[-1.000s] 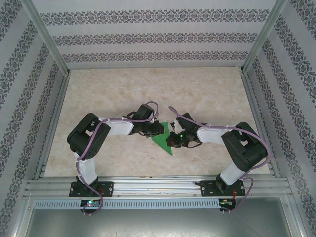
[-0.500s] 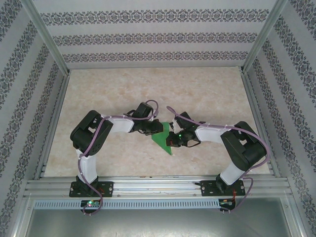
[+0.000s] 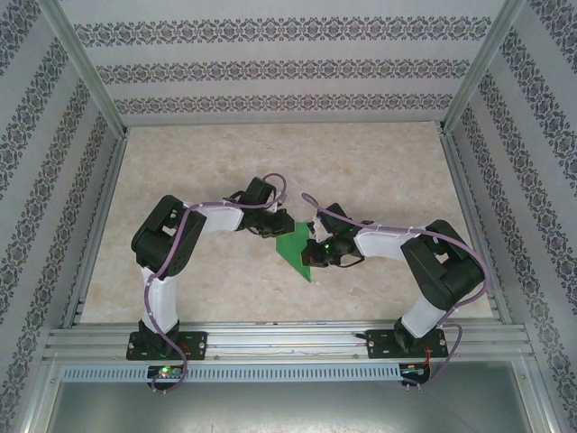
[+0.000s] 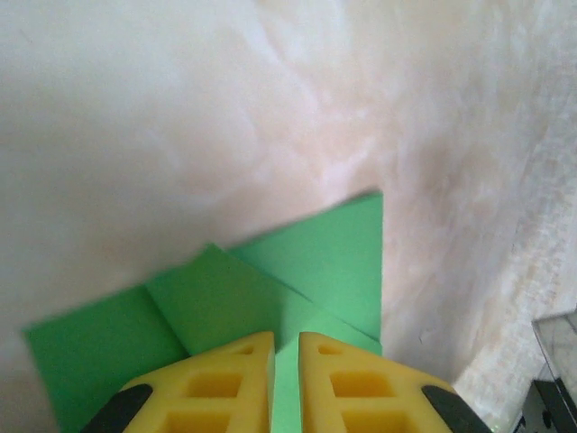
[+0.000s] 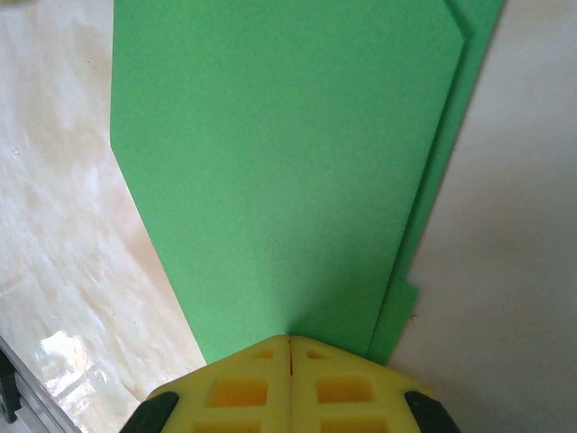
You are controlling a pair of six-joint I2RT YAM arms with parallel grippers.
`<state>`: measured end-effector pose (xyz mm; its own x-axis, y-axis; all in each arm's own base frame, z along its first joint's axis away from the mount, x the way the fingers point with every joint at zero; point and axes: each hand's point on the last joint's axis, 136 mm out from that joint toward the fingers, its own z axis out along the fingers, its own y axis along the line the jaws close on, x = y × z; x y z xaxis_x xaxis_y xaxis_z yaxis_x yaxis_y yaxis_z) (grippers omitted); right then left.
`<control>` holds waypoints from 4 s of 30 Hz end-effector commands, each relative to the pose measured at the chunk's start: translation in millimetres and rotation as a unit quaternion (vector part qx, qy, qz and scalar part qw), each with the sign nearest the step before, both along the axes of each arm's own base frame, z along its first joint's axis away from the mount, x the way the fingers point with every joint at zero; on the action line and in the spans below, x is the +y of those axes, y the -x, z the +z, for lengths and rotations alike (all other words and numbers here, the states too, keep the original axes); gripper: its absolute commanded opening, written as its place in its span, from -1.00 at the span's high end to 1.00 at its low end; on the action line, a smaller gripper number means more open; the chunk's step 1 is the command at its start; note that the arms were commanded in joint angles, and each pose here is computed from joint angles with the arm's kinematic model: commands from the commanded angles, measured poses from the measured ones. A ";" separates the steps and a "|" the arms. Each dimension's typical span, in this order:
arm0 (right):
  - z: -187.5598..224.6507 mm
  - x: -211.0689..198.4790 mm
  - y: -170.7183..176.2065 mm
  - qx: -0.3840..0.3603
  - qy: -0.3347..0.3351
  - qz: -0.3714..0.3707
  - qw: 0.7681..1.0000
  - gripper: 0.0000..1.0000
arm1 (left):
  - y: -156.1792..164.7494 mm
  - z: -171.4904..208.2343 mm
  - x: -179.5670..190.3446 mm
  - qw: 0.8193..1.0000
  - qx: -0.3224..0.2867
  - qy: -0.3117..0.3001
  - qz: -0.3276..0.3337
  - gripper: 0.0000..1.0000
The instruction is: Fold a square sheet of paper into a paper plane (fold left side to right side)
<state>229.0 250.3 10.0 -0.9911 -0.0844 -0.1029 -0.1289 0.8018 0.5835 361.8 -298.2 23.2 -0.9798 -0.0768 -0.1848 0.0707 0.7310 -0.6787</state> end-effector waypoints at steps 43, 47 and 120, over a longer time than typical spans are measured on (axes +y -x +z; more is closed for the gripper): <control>-26.9 -45.4 18.6 0.044 0.071 0.010 0.996 1.00 | 15.5 5.3 -8.7 0.999 -0.032 -0.004 -0.030 0.70; -15.2 -37.5 13.1 0.034 0.049 0.013 0.998 1.00 | 22.0 -12.3 1.9 0.999 -0.012 -0.035 -0.024 0.70; -11.3 5.1 -3.1 0.035 -0.006 0.000 0.999 1.00 | 48.3 -59.4 31.0 0.990 0.060 -0.128 -0.006 0.80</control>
<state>266.1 269.8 15.5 -0.9872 -0.0602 -0.1476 -0.1420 0.7526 0.6429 338.6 -300.2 17.4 -0.9782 -0.0136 -0.2072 0.1227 0.7671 -0.6297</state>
